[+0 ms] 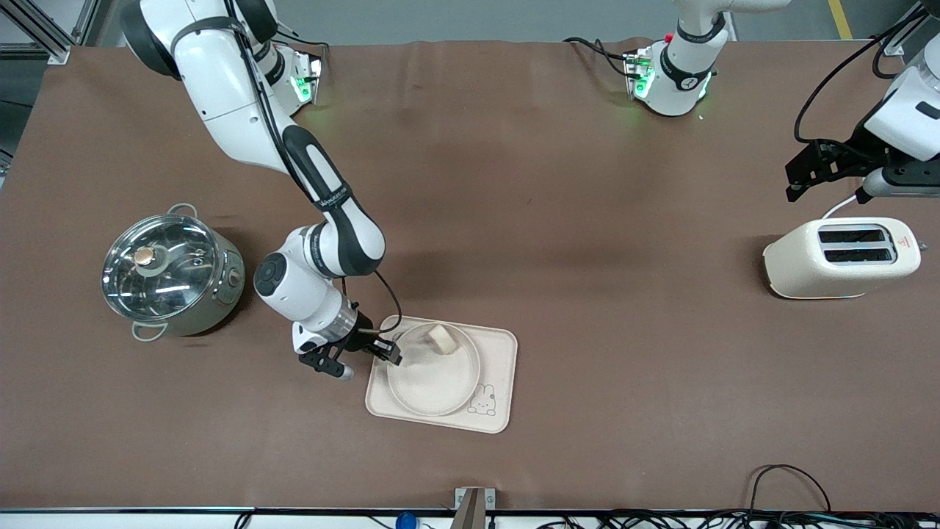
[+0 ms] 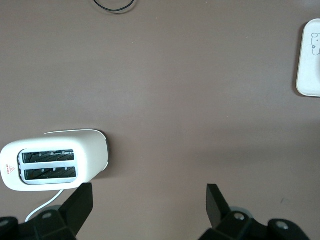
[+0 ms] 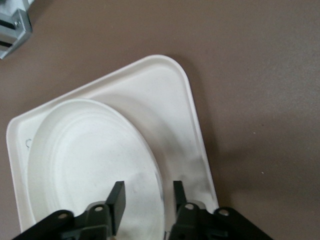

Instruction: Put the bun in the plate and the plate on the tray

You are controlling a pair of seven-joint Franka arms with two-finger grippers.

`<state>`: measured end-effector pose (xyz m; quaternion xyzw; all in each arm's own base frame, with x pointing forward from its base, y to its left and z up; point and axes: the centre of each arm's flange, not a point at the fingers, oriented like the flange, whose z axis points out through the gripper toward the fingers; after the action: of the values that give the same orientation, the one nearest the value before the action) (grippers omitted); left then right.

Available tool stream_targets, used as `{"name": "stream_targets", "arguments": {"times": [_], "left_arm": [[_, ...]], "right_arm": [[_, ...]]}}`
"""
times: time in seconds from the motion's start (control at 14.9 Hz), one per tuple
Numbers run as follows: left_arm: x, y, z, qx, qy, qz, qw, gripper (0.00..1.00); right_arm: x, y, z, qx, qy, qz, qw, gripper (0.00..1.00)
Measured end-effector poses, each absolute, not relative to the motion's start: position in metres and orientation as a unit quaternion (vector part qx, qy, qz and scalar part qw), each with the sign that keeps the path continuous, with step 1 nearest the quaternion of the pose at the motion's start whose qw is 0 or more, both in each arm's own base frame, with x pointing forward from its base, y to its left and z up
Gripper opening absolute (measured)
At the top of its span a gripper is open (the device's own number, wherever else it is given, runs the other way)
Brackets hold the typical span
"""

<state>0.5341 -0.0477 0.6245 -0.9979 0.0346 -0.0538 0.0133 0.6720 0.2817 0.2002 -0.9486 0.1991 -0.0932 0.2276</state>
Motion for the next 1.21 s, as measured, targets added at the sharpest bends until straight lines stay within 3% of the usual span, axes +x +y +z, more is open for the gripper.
{"name": "stream_targets", "arguments": {"times": [0.27, 0.34, 0.54, 0.67, 0.94, 1.21], "left_arm": [[0.534, -0.046, 0.624, -0.998, 0.033, -0.053, 0.013, 1.0], [0.534, -0.046, 0.624, -0.998, 0.033, -0.053, 0.013, 1.0], [0.535, -0.045, 0.623, -0.998, 0.032, -0.052, 0.014, 1.0], [0.535, -0.045, 0.623, -0.998, 0.032, -0.052, 0.013, 1.0], [0.535, -0.045, 0.624, -0.998, 0.032, -0.052, 0.013, 1.0], [0.535, -0.045, 0.625, -0.998, 0.032, -0.053, 0.013, 1.0]], "right_arm": [[0.682, 0.277, 0.229, -0.949, 0.194, -0.082, 0.237, 0.94], [0.686, 0.266, 0.246, -0.953, 0.183, -0.069, 0.229, 1.0], [0.696, 0.201, 0.333, -0.972, 0.141, -0.039, 0.183, 1.0], [0.687, 0.144, 0.405, -0.983, 0.11, -0.02, 0.149, 1.0], [0.634, 0.027, 0.522, -0.994, 0.065, 0.018, 0.08, 1.0], [0.569, -0.07, 0.599, -0.999, 0.037, 0.004, 0.038, 1.0]]}}
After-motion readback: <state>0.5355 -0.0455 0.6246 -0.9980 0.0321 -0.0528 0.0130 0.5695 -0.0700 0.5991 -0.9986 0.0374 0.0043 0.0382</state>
